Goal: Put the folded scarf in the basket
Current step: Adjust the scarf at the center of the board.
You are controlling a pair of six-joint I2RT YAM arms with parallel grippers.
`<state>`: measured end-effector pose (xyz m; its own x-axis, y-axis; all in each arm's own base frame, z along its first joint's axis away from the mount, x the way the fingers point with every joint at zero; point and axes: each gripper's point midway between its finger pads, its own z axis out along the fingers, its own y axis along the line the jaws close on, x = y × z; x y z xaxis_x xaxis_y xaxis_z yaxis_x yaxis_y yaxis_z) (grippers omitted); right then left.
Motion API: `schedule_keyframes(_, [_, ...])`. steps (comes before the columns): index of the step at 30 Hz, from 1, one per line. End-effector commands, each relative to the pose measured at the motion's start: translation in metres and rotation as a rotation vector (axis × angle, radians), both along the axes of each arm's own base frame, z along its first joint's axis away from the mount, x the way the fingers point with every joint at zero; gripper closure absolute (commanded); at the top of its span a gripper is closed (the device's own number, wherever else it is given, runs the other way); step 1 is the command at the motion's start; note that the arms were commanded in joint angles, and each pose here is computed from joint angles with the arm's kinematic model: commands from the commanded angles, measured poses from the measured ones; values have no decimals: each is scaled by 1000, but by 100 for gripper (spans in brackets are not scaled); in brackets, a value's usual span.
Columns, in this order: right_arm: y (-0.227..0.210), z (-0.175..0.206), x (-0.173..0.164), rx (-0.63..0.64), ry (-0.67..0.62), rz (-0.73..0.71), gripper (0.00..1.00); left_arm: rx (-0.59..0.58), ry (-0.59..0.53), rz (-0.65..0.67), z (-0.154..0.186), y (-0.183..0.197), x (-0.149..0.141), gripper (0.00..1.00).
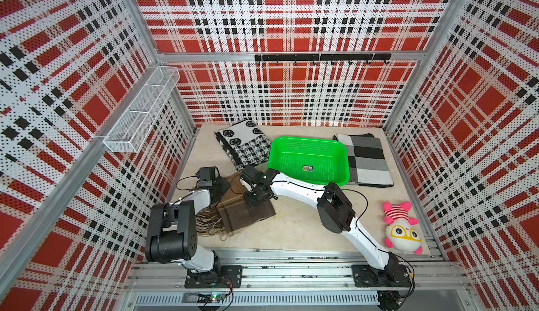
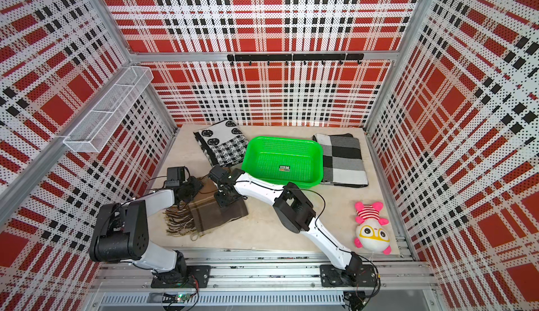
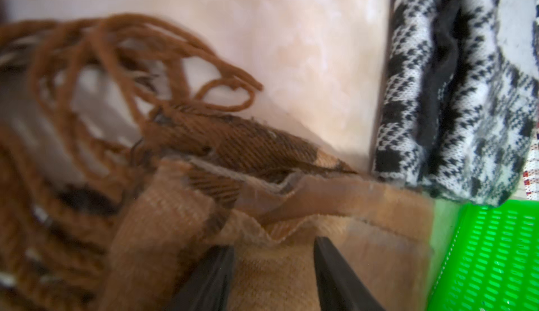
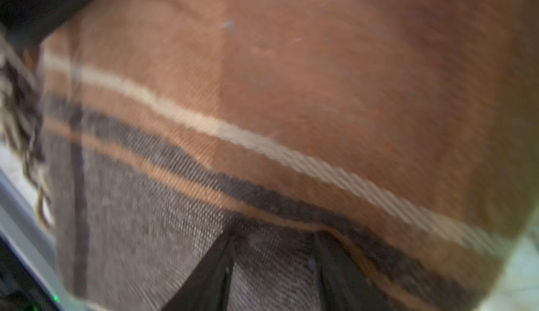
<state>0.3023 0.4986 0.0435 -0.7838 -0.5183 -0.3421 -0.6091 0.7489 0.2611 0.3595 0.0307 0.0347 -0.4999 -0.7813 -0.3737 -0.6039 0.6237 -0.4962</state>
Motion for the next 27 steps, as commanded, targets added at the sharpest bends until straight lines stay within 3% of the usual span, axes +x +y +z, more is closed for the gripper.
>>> schedule_keyframes(1, [-6, -6, 28, -12, -9, -56, 49, -11, 59, 24, -15, 6, -17, 49])
schedule_keyframes(8, [9, 10, 46, 74, -37, -63, 46, 15, -17, 46, 13, 13, -13, 49])
schedule_keyframes(13, [8, 71, 38, 176, -99, -110, 39, 122, -160, -7, 71, 20, 10, 31])
schedule_keyframes(16, [-5, 94, 25, 225, -68, -199, 36, 204, -165, -56, 85, 28, 31, 21])
schedule_keyframes(19, [-13, 94, 1, 248, 28, -242, 34, 212, -132, -106, 77, 28, 55, 19])
schedule_keyframes(22, [-25, 78, -31, 173, 137, -223, 35, 153, -73, -168, 57, 20, 77, 28])
schedule_keyframes(27, [-42, 41, -67, 76, 215, -154, 38, 108, -21, -187, 33, 6, 78, 34])
